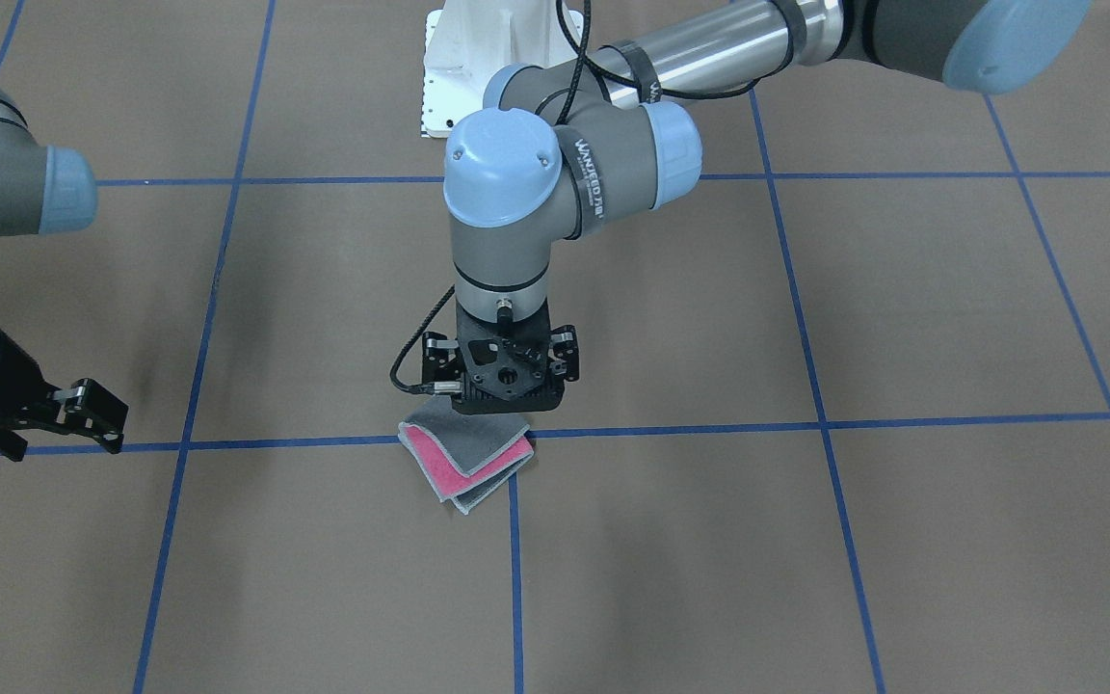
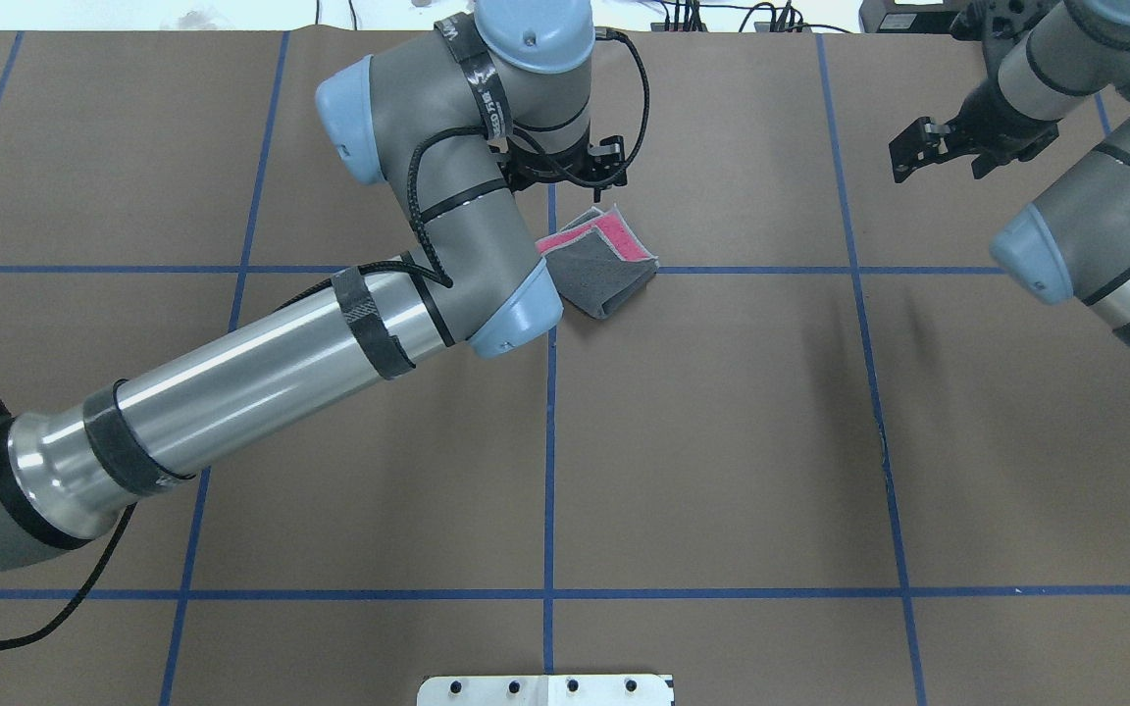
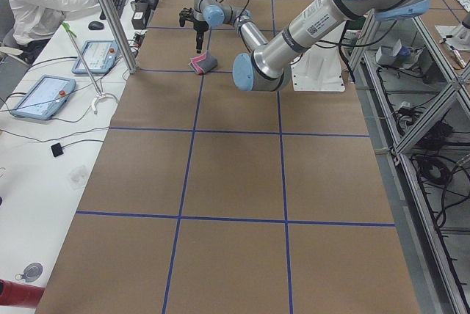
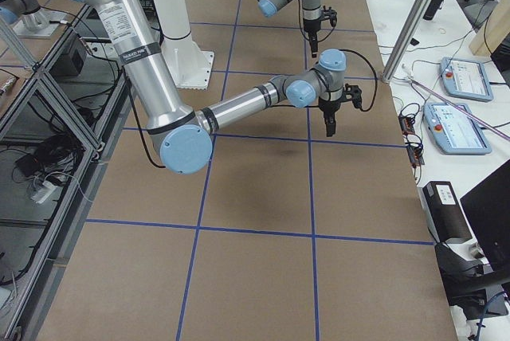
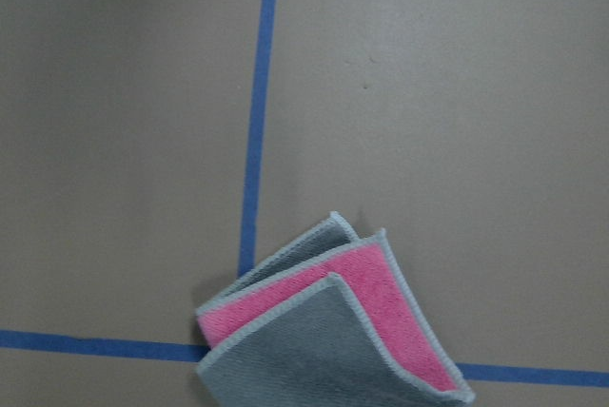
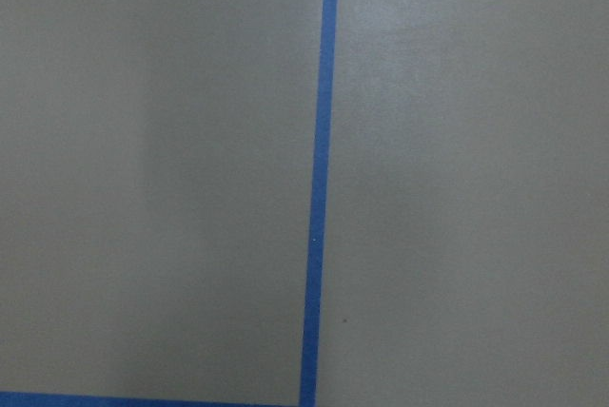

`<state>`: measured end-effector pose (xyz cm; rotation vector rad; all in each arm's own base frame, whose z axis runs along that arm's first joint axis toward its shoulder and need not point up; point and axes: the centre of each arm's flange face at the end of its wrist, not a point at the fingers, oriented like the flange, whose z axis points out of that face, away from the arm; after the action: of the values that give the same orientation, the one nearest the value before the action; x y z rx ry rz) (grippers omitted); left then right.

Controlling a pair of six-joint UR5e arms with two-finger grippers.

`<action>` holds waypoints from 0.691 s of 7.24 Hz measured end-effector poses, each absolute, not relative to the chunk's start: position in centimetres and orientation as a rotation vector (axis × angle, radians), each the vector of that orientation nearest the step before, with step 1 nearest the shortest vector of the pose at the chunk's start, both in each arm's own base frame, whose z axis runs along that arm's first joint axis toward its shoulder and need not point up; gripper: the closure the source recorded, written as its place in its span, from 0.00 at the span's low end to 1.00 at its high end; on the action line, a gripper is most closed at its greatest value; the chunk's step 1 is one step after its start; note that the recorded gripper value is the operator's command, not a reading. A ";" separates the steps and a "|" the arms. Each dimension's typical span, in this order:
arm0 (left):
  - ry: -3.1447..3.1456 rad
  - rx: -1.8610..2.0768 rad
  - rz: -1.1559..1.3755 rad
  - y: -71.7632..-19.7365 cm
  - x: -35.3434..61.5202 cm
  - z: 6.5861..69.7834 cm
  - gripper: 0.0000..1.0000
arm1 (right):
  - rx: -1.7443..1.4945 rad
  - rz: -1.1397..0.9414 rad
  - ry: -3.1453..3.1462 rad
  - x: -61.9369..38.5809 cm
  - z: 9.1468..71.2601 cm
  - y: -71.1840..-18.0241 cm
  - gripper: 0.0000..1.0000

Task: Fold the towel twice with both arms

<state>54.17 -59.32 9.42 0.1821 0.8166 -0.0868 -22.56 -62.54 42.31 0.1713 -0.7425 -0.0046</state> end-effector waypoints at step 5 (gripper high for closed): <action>0.707 0.214 0.199 -61.5 29.5 27.8 0.00 | 0.132 -0.215 -0.599 -4.4 50.0 -61.7 0.00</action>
<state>29.48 -61.47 27.82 0.2143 0.7071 0.1986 -4.38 -61.67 49.98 0.1319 -0.5986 -0.2149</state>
